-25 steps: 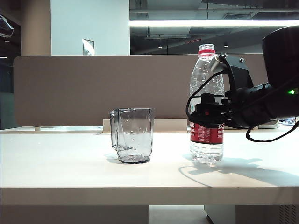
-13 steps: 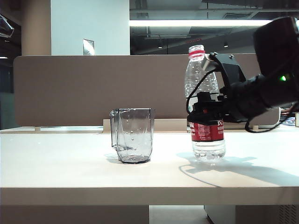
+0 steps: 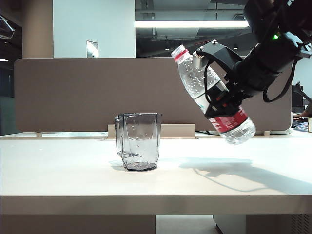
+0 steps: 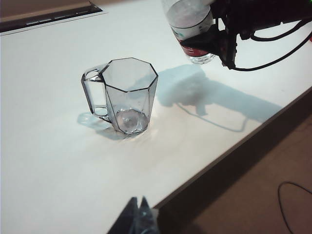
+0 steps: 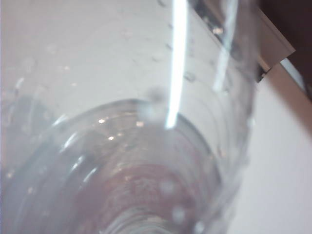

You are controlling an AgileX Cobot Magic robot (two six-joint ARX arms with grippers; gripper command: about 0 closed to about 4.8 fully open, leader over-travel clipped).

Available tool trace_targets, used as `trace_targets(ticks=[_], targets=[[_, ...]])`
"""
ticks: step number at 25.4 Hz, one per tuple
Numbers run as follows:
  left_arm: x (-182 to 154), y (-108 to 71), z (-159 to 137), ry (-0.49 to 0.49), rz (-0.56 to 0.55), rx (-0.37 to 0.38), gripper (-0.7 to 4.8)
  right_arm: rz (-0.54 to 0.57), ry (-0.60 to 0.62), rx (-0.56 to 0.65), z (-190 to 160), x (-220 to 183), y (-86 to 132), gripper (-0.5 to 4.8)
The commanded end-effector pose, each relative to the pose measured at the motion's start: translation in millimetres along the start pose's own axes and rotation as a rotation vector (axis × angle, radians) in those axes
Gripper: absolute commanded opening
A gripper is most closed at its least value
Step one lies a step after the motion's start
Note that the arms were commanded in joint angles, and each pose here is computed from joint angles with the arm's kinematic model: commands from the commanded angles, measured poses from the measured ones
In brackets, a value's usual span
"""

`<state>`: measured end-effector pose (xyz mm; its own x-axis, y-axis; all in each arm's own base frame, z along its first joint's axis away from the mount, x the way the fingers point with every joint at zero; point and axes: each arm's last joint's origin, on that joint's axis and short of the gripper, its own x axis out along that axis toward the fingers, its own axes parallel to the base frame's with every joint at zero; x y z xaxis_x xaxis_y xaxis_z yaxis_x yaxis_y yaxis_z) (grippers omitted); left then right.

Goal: Pick up the mineral water bottle on the table and pour a little water into the mug.

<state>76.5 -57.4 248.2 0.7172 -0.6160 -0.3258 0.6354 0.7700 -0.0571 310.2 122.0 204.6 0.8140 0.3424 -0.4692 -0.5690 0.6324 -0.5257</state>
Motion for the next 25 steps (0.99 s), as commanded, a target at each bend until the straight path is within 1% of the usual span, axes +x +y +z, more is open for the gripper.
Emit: trace_targets(ticks=[1, 7, 9, 11, 12, 16, 20, 24, 25], targets=[[-0.2, -0.3, 1.3, -0.012, -0.004, 0.005, -0.05, -0.046, 0.027, -0.165, 10.7, -2.4, -8.9, 2.69], [-0.2, -0.3, 1.3, -0.011, -0.004, 0.005, -0.05, -0.090, 0.058, -0.348, 20.3, -3.1, -11.3, 2.69], [-0.2, -0.3, 1.3, -0.012, -0.004, 0.005, -0.05, -0.091, 0.066, -0.435, 23.3, -3.0, -7.2, 2.69], [-0.2, -0.3, 1.3, -0.011, -0.004, 0.005, -0.05, -0.090, 0.068, -0.494, 24.4, -3.0, -5.9, 2.69], [-0.2, -0.3, 1.3, -0.011, -0.005, 0.005, -0.05, -0.094, 0.069, -0.549, 27.2, -3.0, -2.8, 2.69], [-0.2, -0.3, 1.3, -0.011, -0.004, 0.005, -0.05, -0.123, 0.049, -0.599, 30.9, -3.2, -4.3, 2.69], [-0.2, -0.3, 1.3, -0.012, -0.004, 0.005, -0.05, -0.140, 0.043, -0.684, 34.3, -3.5, -6.9, 2.69], [-0.2, -0.3, 1.3, -0.012, -0.004, 0.005, -0.05, -0.198, 0.016, -0.748, 37.1, 1.5, -9.1, 2.70], [-0.2, -0.3, 1.3, -0.011, -0.004, 0.005, -0.05, -0.206, 0.025, -0.753, 37.2, 3.4, -9.4, 2.71]])
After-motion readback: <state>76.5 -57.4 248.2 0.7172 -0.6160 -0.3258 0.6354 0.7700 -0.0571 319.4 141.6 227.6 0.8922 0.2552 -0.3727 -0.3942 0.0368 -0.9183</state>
